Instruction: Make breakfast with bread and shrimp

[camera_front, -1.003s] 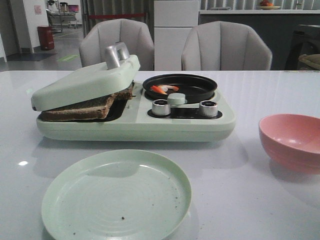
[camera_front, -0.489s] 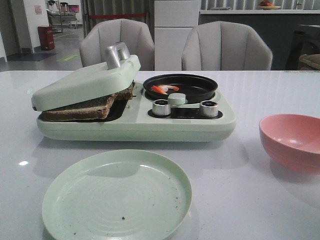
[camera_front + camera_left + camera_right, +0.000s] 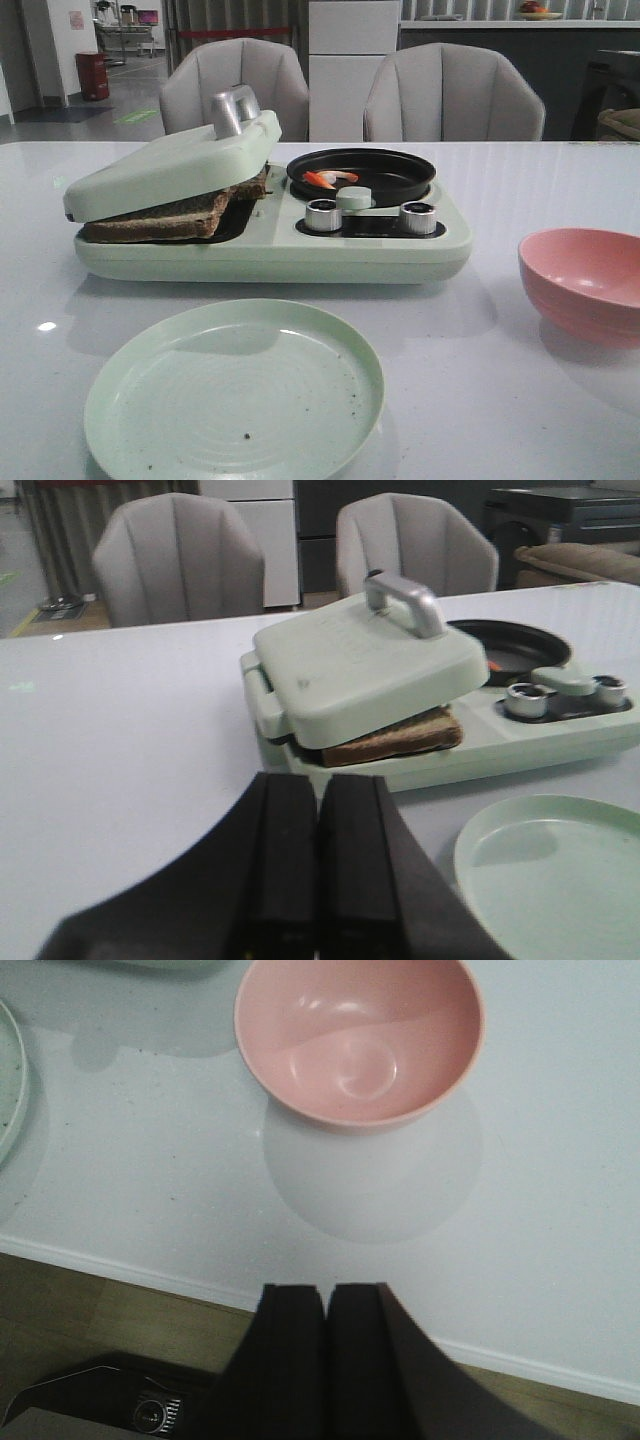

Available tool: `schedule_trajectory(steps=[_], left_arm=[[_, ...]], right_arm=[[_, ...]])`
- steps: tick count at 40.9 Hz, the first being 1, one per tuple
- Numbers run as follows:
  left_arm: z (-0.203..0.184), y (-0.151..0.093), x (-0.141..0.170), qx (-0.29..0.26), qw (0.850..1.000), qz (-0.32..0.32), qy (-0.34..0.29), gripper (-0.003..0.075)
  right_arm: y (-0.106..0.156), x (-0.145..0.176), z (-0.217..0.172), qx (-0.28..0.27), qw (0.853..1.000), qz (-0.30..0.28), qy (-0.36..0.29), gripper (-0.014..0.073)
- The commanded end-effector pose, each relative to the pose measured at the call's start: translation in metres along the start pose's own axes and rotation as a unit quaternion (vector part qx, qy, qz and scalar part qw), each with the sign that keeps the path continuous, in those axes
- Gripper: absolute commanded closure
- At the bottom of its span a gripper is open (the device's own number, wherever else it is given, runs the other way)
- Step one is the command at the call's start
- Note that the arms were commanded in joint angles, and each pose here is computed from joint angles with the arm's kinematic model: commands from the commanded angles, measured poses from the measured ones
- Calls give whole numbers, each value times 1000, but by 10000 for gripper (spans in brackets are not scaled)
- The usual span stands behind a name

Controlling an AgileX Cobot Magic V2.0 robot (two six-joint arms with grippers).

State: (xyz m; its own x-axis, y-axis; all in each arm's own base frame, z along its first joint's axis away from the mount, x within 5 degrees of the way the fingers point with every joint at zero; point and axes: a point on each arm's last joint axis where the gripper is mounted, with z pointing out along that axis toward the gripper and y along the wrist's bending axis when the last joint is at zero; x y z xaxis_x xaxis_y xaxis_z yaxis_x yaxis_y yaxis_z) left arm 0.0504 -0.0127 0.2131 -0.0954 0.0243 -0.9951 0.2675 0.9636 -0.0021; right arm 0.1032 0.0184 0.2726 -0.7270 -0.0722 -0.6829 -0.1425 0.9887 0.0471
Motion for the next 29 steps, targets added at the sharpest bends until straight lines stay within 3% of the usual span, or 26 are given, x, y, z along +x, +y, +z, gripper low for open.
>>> schedule_trajectory(steps=[1, 6, 29], left_arm=[[1, 1, -5, -16, 997, -7, -71, 619], [4, 3, 7, -35, 995, -7, -98, 619], [4, 9, 9, -85, 991, -43, -90, 619]], right_arm=[[0, -11, -6, 0, 999, -3, -42, 585], [0, -11, -6, 0, 999, -3, -42, 585], [0, -12, -6, 0, 999, -3, -42, 585]])
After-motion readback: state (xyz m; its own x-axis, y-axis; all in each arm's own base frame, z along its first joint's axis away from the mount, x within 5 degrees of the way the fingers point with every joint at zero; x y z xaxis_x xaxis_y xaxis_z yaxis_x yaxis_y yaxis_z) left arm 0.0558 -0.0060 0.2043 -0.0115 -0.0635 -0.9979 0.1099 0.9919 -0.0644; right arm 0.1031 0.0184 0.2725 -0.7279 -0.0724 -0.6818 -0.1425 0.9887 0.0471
